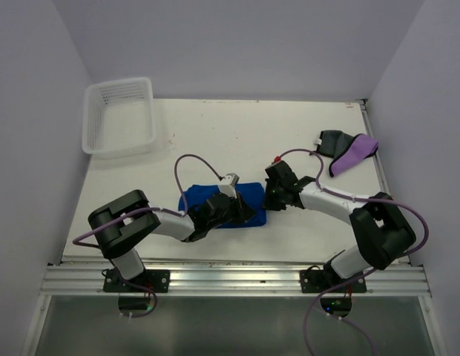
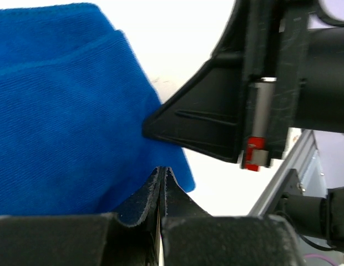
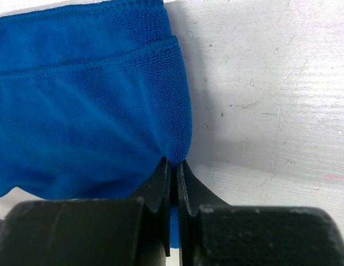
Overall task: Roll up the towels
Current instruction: Fold the towel
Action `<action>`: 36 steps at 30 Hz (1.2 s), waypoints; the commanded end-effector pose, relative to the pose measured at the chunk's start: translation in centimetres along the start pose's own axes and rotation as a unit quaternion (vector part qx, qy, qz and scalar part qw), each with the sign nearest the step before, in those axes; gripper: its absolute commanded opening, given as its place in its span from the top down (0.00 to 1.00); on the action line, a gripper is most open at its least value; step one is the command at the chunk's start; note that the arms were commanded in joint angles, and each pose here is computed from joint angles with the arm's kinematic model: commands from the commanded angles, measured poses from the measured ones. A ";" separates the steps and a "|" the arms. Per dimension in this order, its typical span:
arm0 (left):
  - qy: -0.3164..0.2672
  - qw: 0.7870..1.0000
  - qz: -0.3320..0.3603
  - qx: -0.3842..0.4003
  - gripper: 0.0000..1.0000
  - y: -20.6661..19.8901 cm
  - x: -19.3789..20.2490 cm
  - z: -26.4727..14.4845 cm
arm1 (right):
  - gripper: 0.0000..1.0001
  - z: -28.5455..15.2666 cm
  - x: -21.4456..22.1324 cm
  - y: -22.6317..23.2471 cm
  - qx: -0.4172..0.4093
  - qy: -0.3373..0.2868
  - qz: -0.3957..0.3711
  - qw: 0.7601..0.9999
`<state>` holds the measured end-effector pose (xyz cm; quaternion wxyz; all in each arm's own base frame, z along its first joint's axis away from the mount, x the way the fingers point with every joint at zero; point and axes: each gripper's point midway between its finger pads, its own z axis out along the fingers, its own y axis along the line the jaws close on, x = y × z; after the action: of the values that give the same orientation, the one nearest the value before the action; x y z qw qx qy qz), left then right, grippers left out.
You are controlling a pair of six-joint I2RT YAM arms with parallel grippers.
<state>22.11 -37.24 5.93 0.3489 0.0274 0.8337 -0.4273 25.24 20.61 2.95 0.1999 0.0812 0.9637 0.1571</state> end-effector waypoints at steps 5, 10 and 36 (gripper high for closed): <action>-0.004 0.999 0.010 -0.037 1.00 1.3 0.5 0.9 | 1.00 -0.9 -1.2 0.2 -0.006 -0.029 0.012 1.000; 0.007 0.999 0.016 -0.049 1.00 1.8 1.6 1.3 | 1.00 -1.2 -1.5 0.7 -0.013 -0.033 0.016 0.999; -0.017 0.996 0.043 -0.081 1.00 1.8 2.1 0.5 | 1.00 -1.3 -0.4 4.1 -0.073 -0.031 -0.016 0.997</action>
<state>21.12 -37.72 2.46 0.3613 0.0292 0.8621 -0.3541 24.66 22.94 4.29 0.2127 0.0645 0.9524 0.2085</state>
